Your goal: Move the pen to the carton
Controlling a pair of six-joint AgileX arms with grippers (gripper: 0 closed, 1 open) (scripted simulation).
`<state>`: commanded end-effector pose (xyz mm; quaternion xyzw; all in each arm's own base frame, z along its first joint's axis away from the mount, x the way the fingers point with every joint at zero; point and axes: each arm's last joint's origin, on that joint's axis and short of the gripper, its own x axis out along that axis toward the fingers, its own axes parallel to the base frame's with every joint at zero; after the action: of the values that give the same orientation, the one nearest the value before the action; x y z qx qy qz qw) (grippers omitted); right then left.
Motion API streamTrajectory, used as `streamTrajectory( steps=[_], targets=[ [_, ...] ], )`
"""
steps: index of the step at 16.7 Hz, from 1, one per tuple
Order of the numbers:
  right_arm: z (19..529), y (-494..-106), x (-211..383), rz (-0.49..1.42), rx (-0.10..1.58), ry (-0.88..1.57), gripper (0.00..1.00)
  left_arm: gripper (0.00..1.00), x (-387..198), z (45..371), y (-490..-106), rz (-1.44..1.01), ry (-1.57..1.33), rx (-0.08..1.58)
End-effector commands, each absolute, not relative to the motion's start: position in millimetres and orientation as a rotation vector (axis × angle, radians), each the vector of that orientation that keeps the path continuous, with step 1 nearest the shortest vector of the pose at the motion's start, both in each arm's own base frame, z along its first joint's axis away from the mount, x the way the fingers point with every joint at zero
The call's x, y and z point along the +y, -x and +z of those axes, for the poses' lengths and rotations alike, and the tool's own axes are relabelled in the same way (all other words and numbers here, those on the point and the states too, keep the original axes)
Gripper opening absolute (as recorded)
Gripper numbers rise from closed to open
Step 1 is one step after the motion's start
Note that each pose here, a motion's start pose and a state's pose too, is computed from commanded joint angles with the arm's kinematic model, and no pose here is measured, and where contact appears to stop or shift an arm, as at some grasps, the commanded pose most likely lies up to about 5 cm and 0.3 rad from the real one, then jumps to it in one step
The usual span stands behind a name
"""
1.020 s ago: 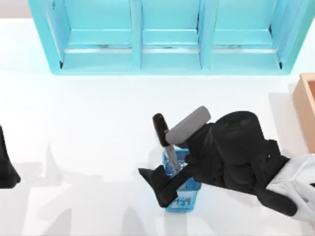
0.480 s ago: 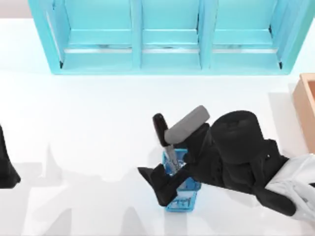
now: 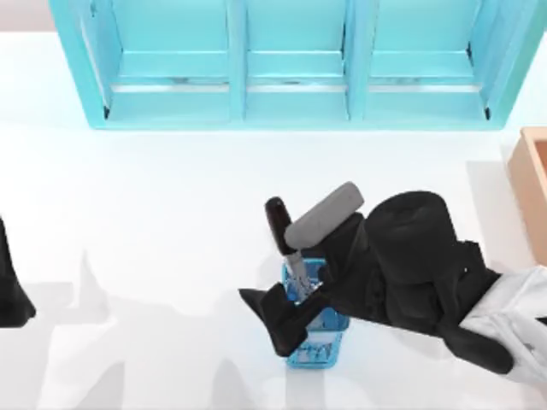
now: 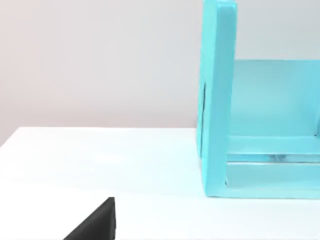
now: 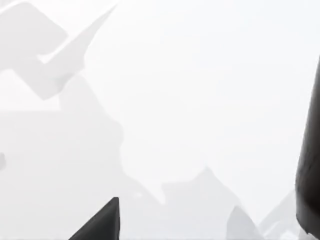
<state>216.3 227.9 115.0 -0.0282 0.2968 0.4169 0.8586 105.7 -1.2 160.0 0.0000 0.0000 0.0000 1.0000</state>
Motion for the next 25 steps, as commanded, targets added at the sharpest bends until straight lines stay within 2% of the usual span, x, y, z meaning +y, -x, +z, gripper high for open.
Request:
streamTrajectory(
  steps=[8,15,21,25],
  targets=[
    [123,-223,223,0.89,0.639,0.061,0.0,1.0,-1,160,-106,0.0,0.0,0.0],
    [190,-245,161,0.893,0.671,0.068,0.0,1.0,-1,160,-106,0.0,0.0,0.0],
    [253,-224,94,0.889,0.649,0.049,0.0,1.0,-1,160,-106,0.0,0.0,0.0],
    [268,-216,79,0.88,0.614,0.051,0.0,1.0,-1,160,-106,0.0,0.0,0.0]
  ],
)
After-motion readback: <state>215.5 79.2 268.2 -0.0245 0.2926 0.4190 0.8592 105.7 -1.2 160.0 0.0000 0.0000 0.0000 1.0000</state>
